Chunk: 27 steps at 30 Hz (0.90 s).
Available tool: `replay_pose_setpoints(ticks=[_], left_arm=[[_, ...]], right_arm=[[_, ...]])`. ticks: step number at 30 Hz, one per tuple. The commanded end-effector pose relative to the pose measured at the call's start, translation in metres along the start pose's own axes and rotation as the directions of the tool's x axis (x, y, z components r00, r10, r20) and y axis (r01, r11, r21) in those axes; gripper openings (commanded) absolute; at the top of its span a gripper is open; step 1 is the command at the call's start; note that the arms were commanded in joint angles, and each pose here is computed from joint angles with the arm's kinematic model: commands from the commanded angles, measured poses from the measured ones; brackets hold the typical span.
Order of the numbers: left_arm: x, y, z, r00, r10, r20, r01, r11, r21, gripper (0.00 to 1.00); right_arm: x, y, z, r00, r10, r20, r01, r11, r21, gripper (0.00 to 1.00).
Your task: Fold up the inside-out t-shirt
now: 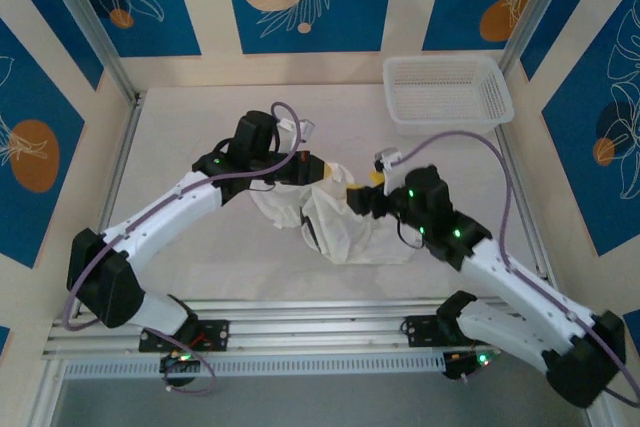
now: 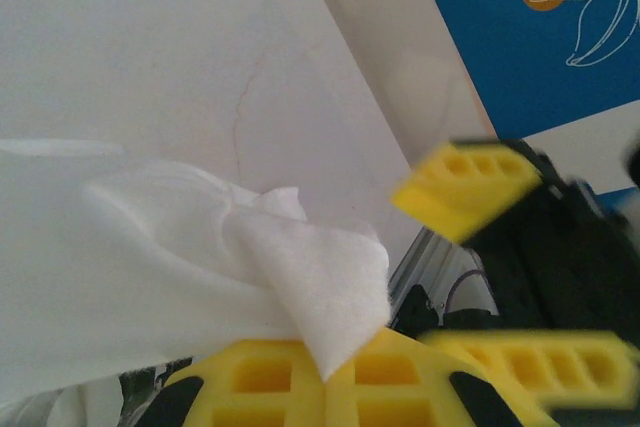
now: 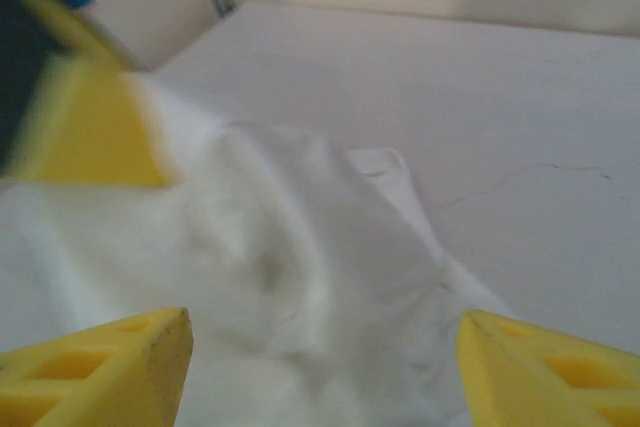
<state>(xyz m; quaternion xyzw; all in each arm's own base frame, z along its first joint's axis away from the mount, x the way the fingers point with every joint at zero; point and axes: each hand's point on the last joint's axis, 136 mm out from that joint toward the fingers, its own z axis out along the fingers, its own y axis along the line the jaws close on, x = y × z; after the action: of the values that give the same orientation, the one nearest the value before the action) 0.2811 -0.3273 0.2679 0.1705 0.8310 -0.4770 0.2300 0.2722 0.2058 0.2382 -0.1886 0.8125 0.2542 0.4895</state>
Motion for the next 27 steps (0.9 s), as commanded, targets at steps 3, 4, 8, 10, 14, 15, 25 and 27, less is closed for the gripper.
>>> replay_pose_setpoints(ticks=[3, 4, 8, 10, 14, 15, 25, 27], left_arm=[[0.004, -0.019, -0.016, 0.998, 0.056, -0.011, -0.056, 0.998, 0.030, 0.00], [0.004, -0.016, -0.019, 0.998, 0.057, -0.009, -0.057, 0.998, 0.002, 0.00], [0.004, 0.005, -0.023, 0.999, 0.043, 0.002, -0.043, 0.993, -0.106, 0.00], [0.003, 0.014, -0.023, 1.000, 0.026, 0.003, -0.026, 0.992, -0.122, 0.00], [0.001, 0.027, -0.018, 1.000, 0.011, 0.007, -0.010, 0.990, -0.139, 0.00], [0.001, 0.029, -0.018, 1.000, 0.010, 0.007, -0.008, 0.990, -0.137, 0.00], [0.011, 0.064, -0.020, 0.999, 0.042, 0.018, -0.039, 0.989, -0.144, 0.42], [0.006, 0.057, -0.043, 0.992, 0.104, 0.070, -0.091, 0.981, -0.171, 0.47]], right_arm=[[-0.009, 0.007, 0.026, 0.993, -0.020, -0.120, -0.013, 0.964, -0.265, 0.58], [-0.012, 0.015, 0.026, 0.990, -0.006, -0.137, -0.040, 0.943, -0.329, 0.46], [-0.024, 0.055, 0.007, 0.984, 0.032, -0.173, -0.124, 0.823, -0.554, 0.06], [-0.024, 0.074, -0.006, 0.980, 0.044, -0.195, -0.159, 0.763, -0.626, 0.03], [-0.020, 0.090, -0.025, 0.974, 0.076, -0.213, -0.201, 0.725, -0.659, 0.00], [-0.023, 0.091, -0.029, 0.974, 0.098, -0.203, -0.209, 0.728, -0.653, 0.00], [-0.041, 0.085, -0.038, 0.978, 0.184, -0.102, -0.207, 0.757, -0.620, 0.00], [-0.037, 0.082, -0.032, 0.973, 0.194, -0.128, -0.231, 0.756, -0.613, 0.00]])
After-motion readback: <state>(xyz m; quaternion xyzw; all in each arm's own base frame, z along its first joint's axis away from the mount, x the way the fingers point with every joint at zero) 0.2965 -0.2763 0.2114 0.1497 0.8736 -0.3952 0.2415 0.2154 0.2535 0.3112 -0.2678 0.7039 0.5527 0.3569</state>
